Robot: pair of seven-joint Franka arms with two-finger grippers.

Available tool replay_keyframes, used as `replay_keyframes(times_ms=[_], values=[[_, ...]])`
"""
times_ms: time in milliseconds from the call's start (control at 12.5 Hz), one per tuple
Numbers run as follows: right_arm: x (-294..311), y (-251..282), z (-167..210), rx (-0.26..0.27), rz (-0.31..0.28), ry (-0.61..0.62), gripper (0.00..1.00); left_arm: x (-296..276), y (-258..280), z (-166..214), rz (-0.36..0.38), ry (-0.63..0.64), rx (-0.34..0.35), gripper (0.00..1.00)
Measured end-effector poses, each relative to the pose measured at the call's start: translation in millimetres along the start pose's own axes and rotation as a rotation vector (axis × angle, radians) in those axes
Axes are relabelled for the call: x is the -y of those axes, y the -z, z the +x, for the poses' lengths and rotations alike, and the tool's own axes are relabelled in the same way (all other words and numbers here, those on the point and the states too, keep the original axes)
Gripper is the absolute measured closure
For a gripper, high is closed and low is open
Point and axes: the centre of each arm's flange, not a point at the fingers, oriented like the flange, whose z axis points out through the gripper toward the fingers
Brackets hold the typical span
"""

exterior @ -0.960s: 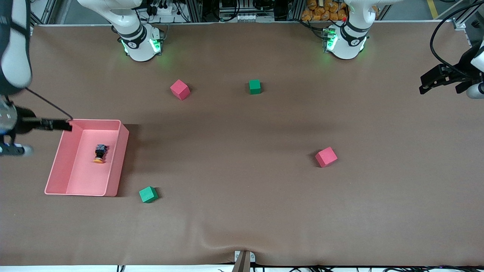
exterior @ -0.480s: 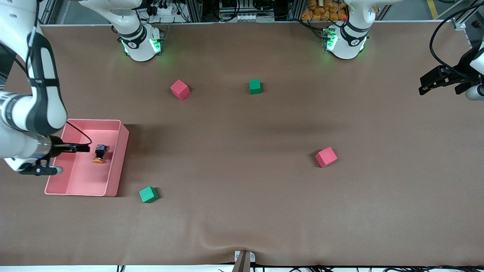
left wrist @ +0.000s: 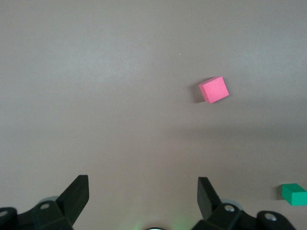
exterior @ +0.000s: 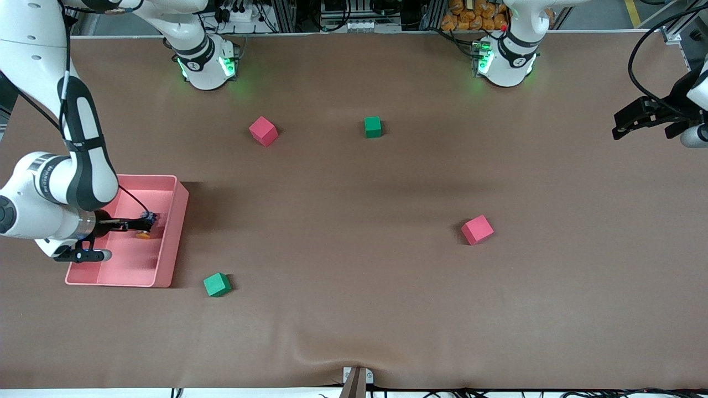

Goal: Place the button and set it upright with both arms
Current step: 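Close the right gripper on the black button's body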

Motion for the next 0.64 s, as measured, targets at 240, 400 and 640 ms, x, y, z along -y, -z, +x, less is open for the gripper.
replay_keyframes(times_ms=[240,400,640], values=[[-7,-33,-2,-0.025,-0.005,-0.002,0.0,0,-2,2,0.0,0.0,0.004,0.0],[-7,-43,-2,-0.023,0.002,-0.01,0.0,0,-3,2,0.0,0.0,0.005,0.0],[-6,-47,-3,-0.024,0.023,-0.026,0.0,0,-3,2,0.0,0.0,0.005,0.0]])
